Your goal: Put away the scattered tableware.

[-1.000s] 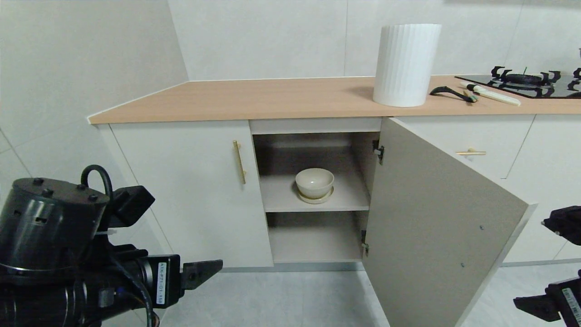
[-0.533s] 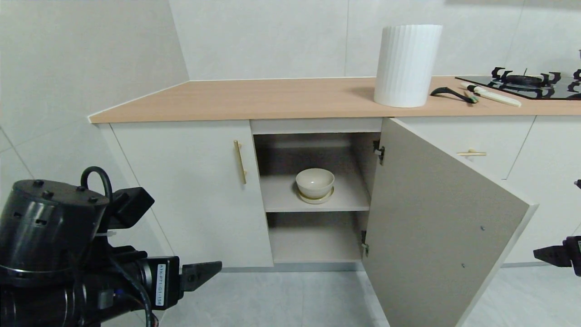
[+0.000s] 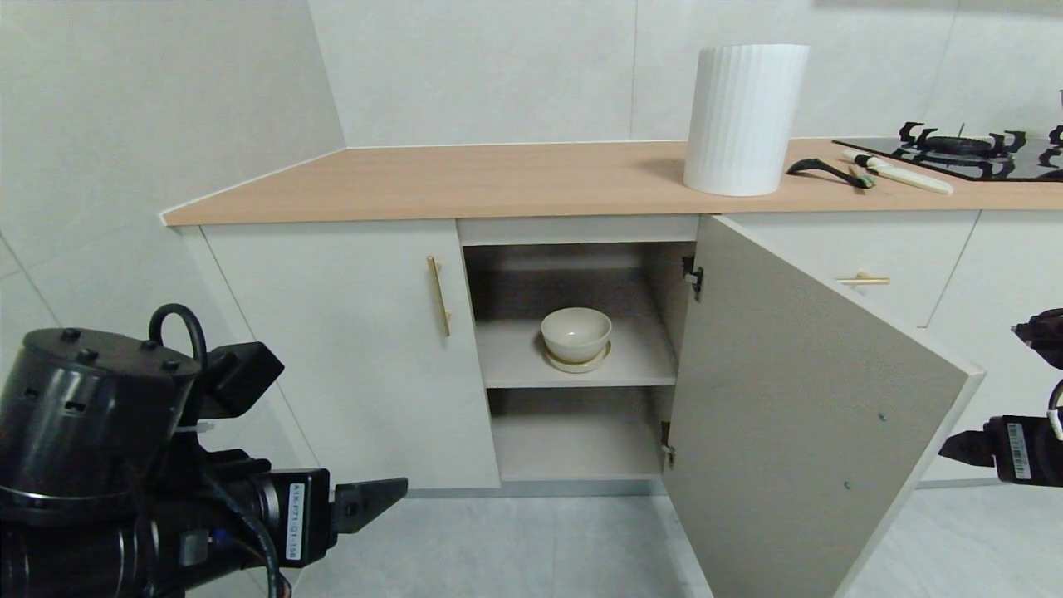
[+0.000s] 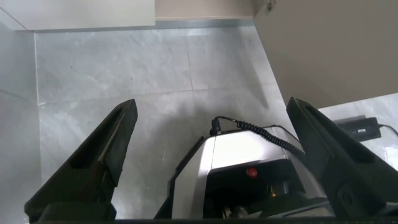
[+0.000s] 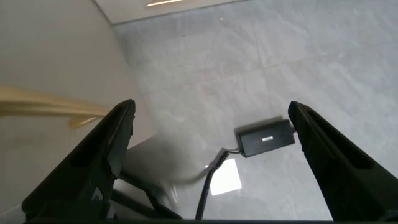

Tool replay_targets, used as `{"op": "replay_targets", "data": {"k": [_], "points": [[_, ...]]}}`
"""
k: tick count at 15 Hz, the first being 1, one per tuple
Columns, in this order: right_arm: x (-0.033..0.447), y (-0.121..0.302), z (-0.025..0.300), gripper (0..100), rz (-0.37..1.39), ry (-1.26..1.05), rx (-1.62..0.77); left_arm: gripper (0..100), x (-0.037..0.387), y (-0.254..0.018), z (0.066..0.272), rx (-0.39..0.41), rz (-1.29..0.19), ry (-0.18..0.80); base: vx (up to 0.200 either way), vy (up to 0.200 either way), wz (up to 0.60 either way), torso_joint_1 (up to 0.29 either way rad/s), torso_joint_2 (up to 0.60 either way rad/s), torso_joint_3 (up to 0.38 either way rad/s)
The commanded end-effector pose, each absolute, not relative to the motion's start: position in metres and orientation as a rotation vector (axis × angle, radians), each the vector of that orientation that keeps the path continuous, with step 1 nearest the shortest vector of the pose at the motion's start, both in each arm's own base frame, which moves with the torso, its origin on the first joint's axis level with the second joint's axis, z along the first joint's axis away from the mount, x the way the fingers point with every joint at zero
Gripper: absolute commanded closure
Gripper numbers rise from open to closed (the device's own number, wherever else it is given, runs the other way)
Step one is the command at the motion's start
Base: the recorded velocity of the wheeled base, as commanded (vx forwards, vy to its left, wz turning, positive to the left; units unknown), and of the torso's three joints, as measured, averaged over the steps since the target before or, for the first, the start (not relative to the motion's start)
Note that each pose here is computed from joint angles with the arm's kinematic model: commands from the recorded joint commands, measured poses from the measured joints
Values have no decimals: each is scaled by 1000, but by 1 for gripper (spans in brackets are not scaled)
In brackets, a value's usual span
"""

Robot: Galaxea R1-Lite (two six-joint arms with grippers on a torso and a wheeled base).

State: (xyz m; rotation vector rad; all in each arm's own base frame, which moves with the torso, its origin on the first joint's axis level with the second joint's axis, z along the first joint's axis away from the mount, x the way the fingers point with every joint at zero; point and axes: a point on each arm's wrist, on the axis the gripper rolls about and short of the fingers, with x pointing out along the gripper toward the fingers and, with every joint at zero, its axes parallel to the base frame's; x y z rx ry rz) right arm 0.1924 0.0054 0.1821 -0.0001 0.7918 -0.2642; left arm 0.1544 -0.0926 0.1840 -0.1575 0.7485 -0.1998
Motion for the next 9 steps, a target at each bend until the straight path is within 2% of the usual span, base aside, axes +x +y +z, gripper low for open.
{"op": "replay_targets", "data": {"k": [1, 9], "points": [[194, 11, 180, 0, -246, 798, 7, 0, 155, -93, 183, -156, -198, 751, 0, 0, 0, 0, 0, 0], [199, 37, 175, 0, -156, 739, 52, 0, 155, -93, 184, -157, -199, 750, 0, 0, 0, 0, 0, 0]]}}
